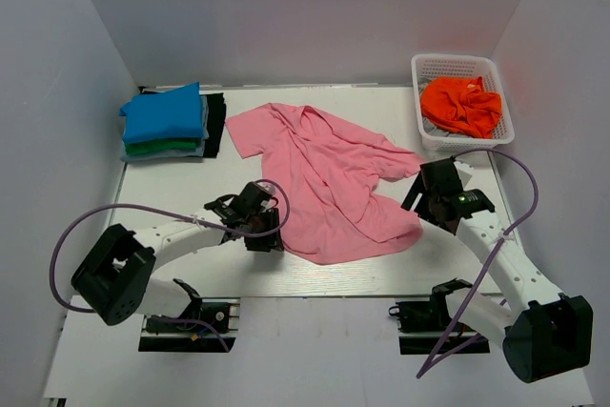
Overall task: Fold and stack the t-shirts
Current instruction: Flatten out the tshirt
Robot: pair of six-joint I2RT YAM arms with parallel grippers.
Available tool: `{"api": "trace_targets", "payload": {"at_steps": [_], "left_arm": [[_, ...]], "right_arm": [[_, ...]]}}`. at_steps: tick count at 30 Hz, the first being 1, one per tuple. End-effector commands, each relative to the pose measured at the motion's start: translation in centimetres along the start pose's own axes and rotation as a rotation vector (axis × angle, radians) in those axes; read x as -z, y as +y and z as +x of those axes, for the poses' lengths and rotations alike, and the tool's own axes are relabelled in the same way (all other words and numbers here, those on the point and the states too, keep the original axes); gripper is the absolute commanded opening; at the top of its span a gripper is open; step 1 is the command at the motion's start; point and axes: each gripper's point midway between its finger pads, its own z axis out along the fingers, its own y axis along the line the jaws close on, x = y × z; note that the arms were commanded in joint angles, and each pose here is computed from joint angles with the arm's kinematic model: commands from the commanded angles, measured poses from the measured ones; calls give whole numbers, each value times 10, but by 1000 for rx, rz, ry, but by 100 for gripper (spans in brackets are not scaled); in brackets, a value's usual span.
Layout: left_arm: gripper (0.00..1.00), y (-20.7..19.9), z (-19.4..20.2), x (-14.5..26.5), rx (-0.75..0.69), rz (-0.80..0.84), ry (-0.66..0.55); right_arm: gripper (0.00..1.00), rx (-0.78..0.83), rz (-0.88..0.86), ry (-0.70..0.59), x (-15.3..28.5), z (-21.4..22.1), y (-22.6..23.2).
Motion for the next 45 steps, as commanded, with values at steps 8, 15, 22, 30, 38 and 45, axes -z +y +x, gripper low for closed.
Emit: {"api": "trace_targets", "payload": {"at_steps": [8, 15, 22, 30, 38, 45], "left_arm": [[49, -19, -22, -22, -66, -28, -35], [39, -14, -26, -29, -45, -74, -38], [0, -9, -18, -22, -39, -115, -1], [0, -10, -9, 24, 11, -95, -28], [2, -5, 2, 37, 63, -75, -51], [0, -1, 3, 39, 72, -86, -65]], "right_arm": [[88, -23, 67, -1, -2, 5, -19], [88, -17, 77, 25, -8, 10, -22], [83, -20, 81, 64, -14, 20, -25], [74, 18, -6, 265, -33, 71, -14], [72, -8, -58, 281, -52, 84, -4], [54, 4, -50, 293, -66, 98, -9]]}}
